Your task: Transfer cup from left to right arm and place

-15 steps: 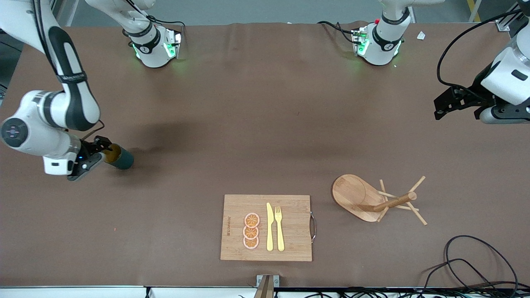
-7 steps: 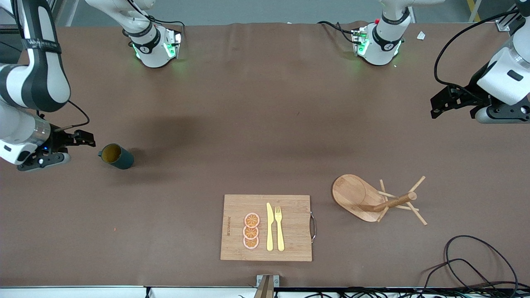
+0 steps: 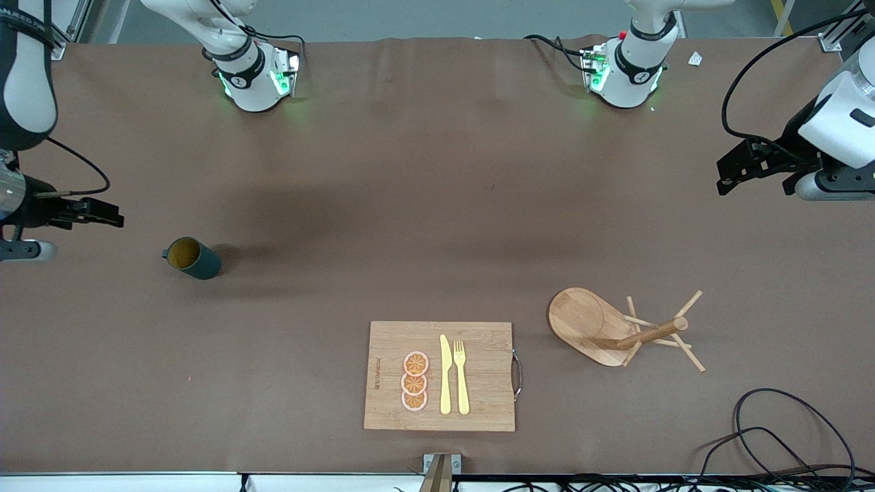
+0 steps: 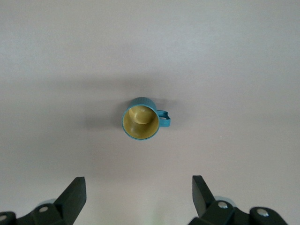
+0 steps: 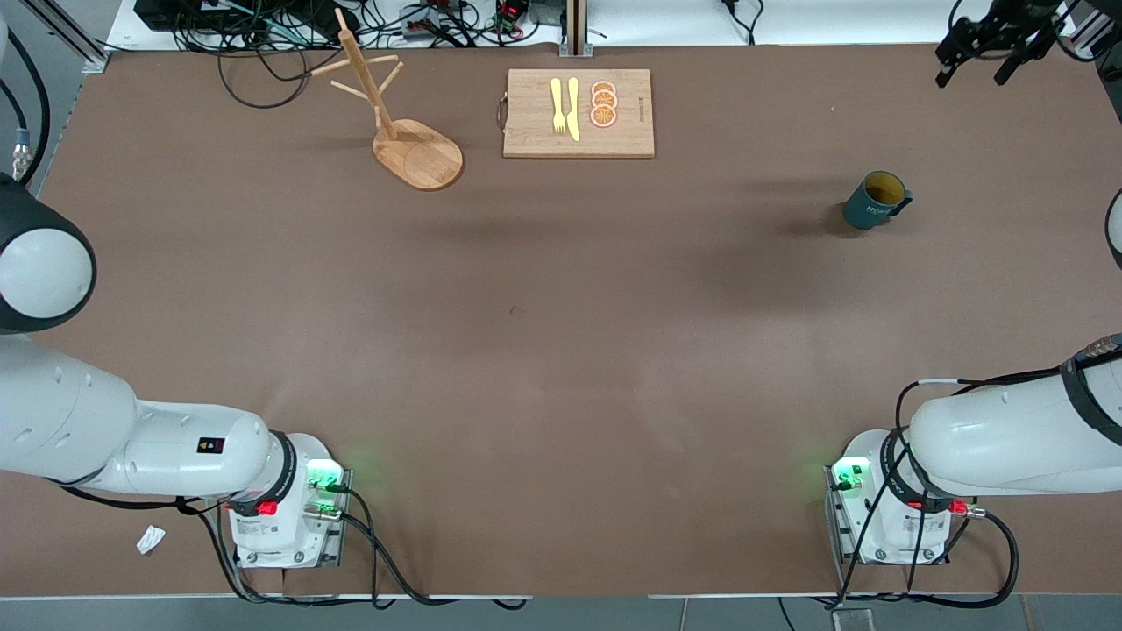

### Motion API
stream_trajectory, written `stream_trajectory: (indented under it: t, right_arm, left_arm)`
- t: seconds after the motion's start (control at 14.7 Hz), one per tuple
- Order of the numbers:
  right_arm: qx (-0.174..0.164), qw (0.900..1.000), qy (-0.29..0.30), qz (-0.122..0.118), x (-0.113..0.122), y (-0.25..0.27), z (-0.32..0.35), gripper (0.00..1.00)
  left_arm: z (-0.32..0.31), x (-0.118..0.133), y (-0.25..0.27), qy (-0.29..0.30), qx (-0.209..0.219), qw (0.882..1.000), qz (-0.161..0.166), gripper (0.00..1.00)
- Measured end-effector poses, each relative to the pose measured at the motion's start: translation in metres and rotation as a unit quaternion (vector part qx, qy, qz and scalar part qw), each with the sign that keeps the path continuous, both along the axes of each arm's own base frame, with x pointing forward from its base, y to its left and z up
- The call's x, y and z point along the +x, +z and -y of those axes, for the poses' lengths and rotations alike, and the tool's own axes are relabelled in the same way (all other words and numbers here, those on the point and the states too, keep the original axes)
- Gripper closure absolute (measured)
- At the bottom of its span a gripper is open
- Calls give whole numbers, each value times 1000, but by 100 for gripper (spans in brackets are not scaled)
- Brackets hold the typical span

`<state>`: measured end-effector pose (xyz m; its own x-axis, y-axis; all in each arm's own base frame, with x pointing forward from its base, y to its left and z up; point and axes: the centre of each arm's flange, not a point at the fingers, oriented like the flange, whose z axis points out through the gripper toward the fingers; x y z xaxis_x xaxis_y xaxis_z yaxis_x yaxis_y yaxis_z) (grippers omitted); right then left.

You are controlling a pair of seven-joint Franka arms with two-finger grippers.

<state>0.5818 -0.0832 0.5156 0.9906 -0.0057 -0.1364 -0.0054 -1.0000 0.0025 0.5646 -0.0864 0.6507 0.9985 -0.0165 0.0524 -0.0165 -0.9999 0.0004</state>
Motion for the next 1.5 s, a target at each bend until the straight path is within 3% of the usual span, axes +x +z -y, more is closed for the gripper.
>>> stream_trajectory:
  t: [0.41, 0.95, 1.5]
  right_arm:
    - [-1, 1000, -11, -13, 1, 47, 4, 0]
    - [1, 1000, -1, -14, 3, 61, -6, 0]
    - [3, 1000, 27, -9, -18, 97, -41, 0]
  left_arm:
    - [-8, 1, 0, 8, 0, 1000, 0, 0]
    - [-36, 5, -1, 32, 0, 999, -1, 0]
    - [-40, 4, -2, 35, 1, 999, -7, 0]
